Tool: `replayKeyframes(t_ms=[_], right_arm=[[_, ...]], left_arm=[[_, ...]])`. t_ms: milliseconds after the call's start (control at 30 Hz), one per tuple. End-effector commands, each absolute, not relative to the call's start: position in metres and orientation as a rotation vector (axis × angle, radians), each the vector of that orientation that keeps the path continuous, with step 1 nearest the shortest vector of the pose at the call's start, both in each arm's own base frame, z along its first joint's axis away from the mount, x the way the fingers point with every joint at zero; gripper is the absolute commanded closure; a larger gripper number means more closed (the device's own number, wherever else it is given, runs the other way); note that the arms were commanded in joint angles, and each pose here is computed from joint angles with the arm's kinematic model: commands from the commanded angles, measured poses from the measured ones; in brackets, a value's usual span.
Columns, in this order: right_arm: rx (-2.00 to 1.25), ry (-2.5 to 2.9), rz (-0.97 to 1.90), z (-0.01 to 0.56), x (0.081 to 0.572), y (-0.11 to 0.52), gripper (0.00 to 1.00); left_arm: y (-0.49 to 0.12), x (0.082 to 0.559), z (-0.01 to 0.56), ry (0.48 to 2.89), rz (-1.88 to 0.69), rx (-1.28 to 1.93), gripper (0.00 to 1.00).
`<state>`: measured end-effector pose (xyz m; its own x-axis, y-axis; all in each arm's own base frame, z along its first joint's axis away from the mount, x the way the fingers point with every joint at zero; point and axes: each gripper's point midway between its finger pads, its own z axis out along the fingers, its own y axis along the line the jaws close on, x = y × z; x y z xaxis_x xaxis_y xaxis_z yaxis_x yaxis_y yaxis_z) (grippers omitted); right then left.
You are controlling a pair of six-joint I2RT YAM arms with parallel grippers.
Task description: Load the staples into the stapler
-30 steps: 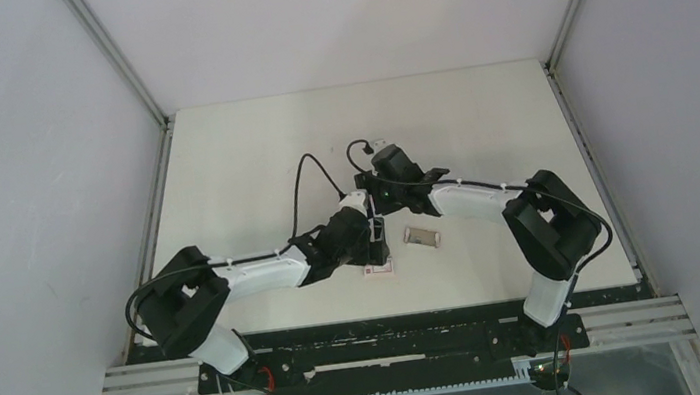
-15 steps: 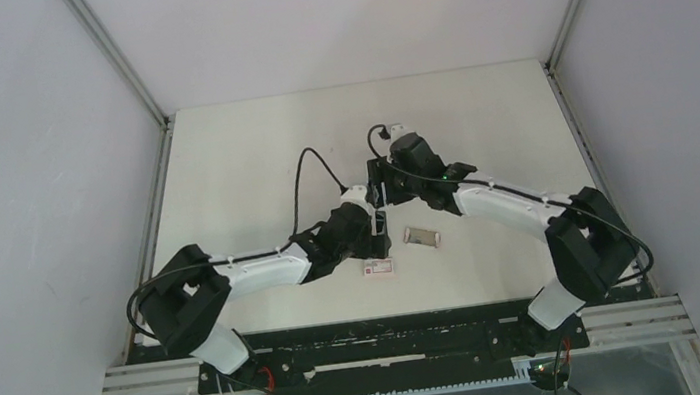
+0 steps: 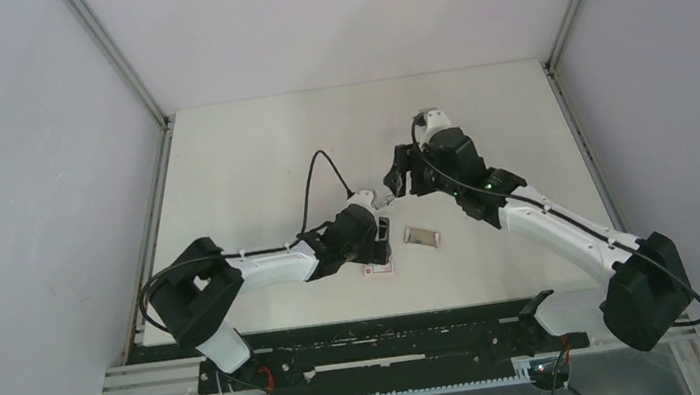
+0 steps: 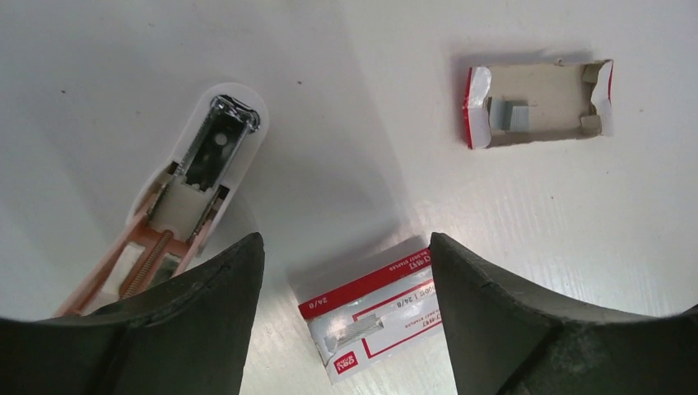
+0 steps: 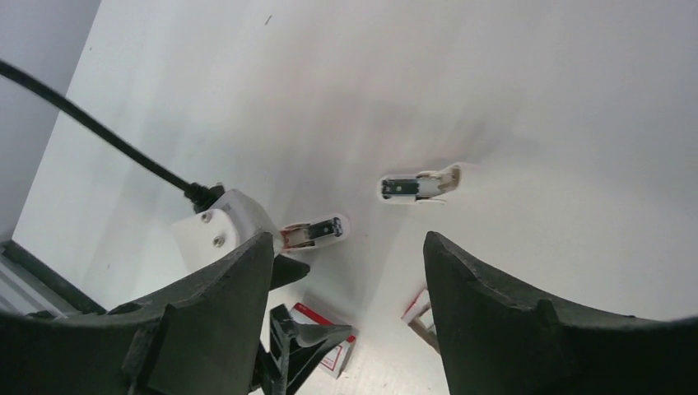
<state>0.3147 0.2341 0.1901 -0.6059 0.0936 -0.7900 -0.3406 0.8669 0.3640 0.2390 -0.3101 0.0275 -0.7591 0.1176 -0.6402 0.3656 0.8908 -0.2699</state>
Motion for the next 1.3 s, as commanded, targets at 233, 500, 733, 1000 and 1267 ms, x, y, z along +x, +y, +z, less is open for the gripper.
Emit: replayKeyframes(t_ms=[233, 500, 733, 1000, 1267], right_arm=[[-0.04, 2.035, 0.539, 0.213, 0.321, 0.186, 0.32], [-0.001, 2.013, 0.509, 0.213, 0.318, 0.169, 0.32], [-0.01, 2.029, 0.534, 0.2, 0.308, 0.165, 0.33], [-0.025, 2.071, 0.585, 0.181, 0.283, 0.159, 0.34], [-0.071, 2.241, 0.625, 0.14, 0.262, 0.166, 0.44]], left_arm=[[-0.305, 0.252, 0.037, 2.373, -0.395, 0.338, 0.21], [-0.297, 0.264, 0.032, 2.347, -0.322, 0.352, 0.21], [-0.311, 0.284, 0.041, 2.278, -0.378, 0.38, 0.21], [-0.302, 0.29, 0.059, 2.212, -0.361, 0.393, 0.21], [-0.289, 0.259, 0.109, 2.153, -0.503, 0.45, 0.21]])
